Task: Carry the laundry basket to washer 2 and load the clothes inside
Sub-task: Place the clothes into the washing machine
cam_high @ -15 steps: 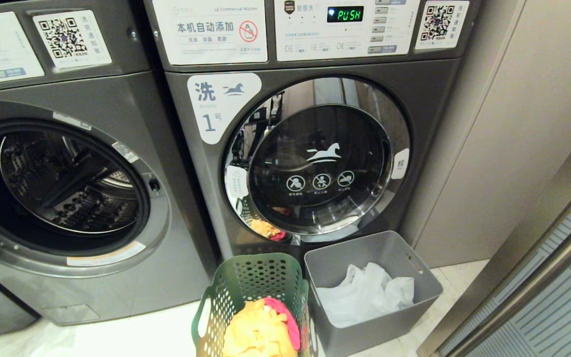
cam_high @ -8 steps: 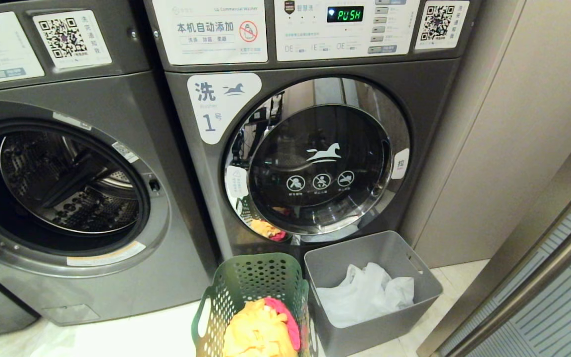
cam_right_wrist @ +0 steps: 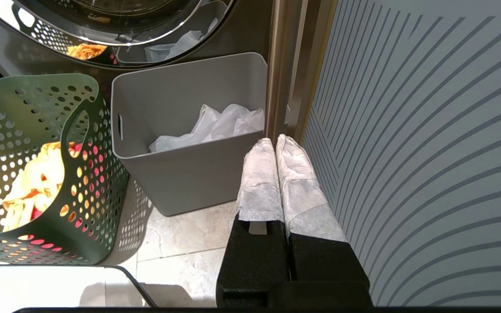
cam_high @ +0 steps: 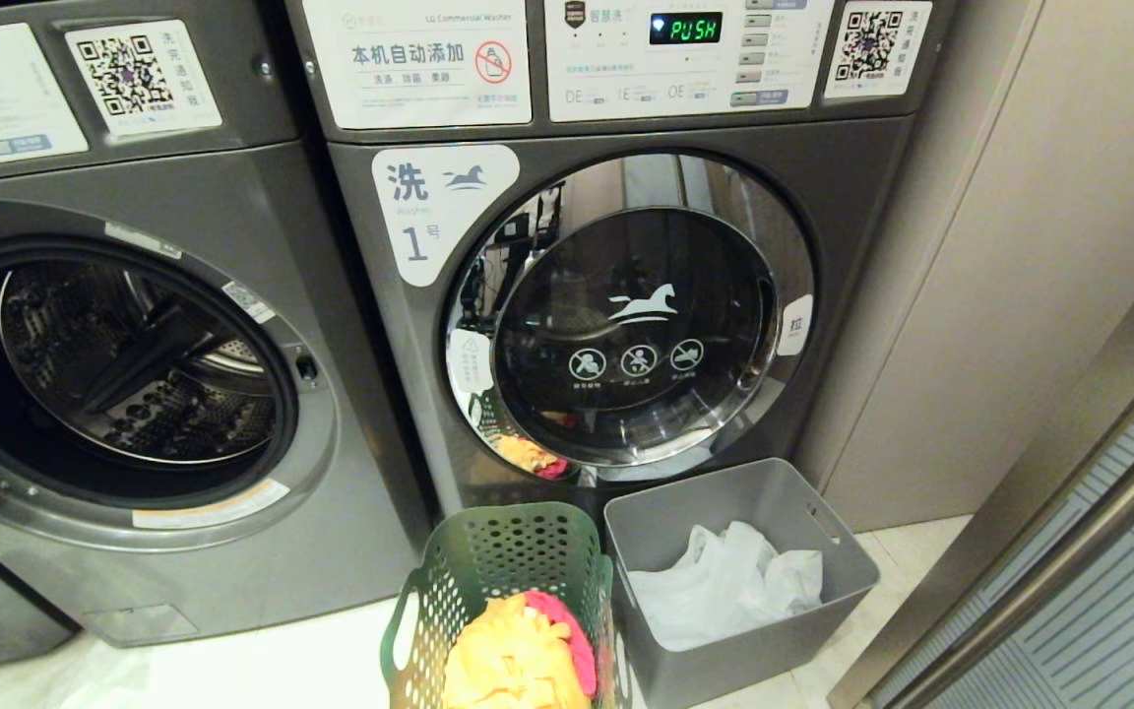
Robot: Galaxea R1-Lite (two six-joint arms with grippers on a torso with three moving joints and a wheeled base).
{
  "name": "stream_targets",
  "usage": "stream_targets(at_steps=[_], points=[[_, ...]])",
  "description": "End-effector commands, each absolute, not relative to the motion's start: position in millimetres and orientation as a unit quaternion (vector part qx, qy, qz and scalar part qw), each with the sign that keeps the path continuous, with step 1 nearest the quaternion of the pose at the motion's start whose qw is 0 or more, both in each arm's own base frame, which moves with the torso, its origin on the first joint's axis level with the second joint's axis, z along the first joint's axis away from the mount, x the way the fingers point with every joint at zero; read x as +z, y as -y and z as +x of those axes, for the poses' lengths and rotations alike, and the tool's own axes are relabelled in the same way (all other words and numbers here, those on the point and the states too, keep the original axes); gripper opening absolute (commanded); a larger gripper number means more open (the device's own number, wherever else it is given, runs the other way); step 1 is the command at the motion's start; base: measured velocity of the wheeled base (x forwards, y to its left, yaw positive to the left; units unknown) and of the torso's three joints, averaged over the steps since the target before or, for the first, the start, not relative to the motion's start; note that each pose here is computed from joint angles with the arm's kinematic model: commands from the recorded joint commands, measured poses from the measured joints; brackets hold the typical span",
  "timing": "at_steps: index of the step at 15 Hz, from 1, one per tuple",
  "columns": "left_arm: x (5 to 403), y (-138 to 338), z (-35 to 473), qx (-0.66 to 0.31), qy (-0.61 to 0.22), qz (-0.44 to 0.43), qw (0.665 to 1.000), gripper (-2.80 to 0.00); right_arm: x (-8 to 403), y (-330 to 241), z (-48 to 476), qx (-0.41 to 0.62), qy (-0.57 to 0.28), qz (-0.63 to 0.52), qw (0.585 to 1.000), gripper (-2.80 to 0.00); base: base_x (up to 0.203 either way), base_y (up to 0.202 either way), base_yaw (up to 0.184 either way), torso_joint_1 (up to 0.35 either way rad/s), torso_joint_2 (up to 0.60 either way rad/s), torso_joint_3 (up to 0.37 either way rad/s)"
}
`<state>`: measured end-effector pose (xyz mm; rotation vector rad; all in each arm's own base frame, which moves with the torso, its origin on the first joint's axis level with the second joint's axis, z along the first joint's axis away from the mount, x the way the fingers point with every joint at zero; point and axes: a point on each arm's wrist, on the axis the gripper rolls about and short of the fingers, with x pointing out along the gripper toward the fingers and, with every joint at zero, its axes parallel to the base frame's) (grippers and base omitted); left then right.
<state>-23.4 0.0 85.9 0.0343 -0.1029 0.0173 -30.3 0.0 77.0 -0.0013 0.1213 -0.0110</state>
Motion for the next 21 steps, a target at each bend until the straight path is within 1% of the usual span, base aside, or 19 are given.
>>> stream_targets(at_steps=[1, 15, 21], points=[[74.9, -0.1, -20.1, 0.009, 0.031, 0.018, 0.999, -2.8, 76.9, 0.0, -30.3, -0.006, -0.061, -0.001, 0.998, -2.8, 0.0, 0.0, 0.0, 0.0, 0.0, 0.0], [75.0, -0.1, -20.1, 0.009, 0.032, 0.017, 0.999, -2.8, 76.9, -0.2, -30.3, -0.002, -0.061, -0.007, 0.998, -2.8, 0.0, 0.004, 0.0, 0.0, 0.0, 0.0], [75.0, -0.1, -20.1, 0.008, 0.032, 0.017, 0.999, -2.8, 76.9, -0.2, -30.3, -0.003, -0.061, -0.007, 0.998, -2.8, 0.001, 0.178, -0.002, 0.003, 0.0, 0.003]])
